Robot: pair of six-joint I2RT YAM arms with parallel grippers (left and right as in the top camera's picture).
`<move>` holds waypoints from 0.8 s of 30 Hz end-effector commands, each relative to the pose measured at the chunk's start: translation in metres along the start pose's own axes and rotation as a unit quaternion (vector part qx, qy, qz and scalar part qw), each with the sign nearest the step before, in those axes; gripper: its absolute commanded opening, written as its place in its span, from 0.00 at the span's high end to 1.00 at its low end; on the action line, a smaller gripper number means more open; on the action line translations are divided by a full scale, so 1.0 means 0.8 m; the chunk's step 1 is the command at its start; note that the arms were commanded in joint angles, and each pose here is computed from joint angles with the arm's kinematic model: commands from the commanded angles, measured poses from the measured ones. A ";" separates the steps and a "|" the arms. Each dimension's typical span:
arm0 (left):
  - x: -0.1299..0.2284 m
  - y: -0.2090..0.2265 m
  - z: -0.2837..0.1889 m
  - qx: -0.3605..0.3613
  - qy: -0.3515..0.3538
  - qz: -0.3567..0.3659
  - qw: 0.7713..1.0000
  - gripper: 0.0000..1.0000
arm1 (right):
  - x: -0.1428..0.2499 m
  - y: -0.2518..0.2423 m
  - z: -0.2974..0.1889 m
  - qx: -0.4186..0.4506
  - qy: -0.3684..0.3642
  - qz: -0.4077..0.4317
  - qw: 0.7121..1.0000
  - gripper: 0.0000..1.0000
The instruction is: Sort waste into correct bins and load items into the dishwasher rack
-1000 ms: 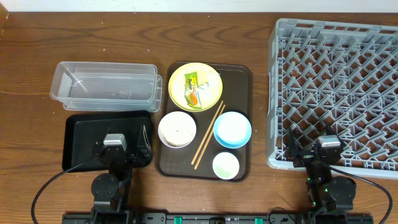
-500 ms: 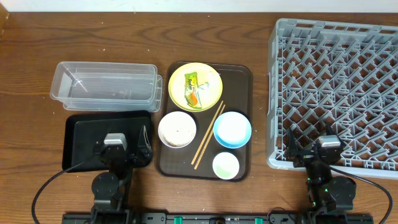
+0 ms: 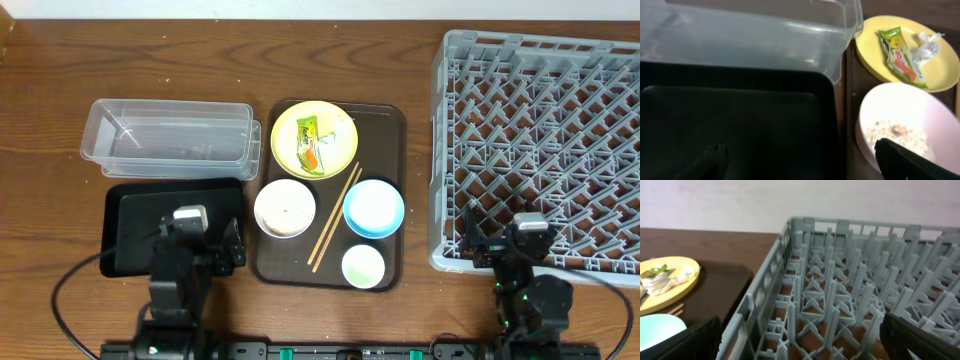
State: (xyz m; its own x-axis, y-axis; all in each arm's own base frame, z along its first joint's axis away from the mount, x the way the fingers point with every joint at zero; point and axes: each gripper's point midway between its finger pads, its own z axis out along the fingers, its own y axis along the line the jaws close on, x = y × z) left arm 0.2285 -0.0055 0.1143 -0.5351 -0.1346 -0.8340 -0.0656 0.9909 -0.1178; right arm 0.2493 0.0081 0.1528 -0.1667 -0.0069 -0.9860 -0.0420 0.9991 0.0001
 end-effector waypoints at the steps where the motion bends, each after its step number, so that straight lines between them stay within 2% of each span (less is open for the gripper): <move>1: -0.042 -0.004 -0.016 -0.006 0.005 -0.005 1.000 0.04 | -0.037 -0.004 -0.002 0.011 0.001 0.009 1.000 0.01; 5: -0.056 -0.009 -0.020 -0.008 0.059 -0.004 0.998 0.04 | -0.052 -0.004 0.007 0.011 0.054 0.010 0.998 0.01; 9: -0.060 -0.027 -0.020 0.019 0.138 -0.007 0.990 0.04 | -0.061 -0.004 0.018 0.010 0.119 0.010 0.993 0.01; 17: -0.040 -0.053 -0.023 0.057 0.296 -0.028 0.953 0.04 | -0.061 -0.002 0.034 0.006 0.244 0.012 0.970 0.01; 20: -0.029 -0.063 -0.025 0.079 0.324 -0.039 0.942 0.04 | -0.059 0.007 0.035 -0.015 0.260 0.019 0.965 0.01; 24: -0.032 -0.069 -0.022 0.093 0.320 -0.042 0.942 0.04 | -0.059 0.013 0.035 -0.028 0.260 0.022 0.965 0.01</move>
State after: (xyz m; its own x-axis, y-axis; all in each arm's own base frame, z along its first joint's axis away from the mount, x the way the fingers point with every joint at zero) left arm 0.2250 -0.0481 0.1400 -0.9448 -0.1177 -0.3059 -0.0369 0.9655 -0.2577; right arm 0.2815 0.0122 0.1823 -0.6616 -0.0086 -0.7498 -0.0502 0.9982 0.0328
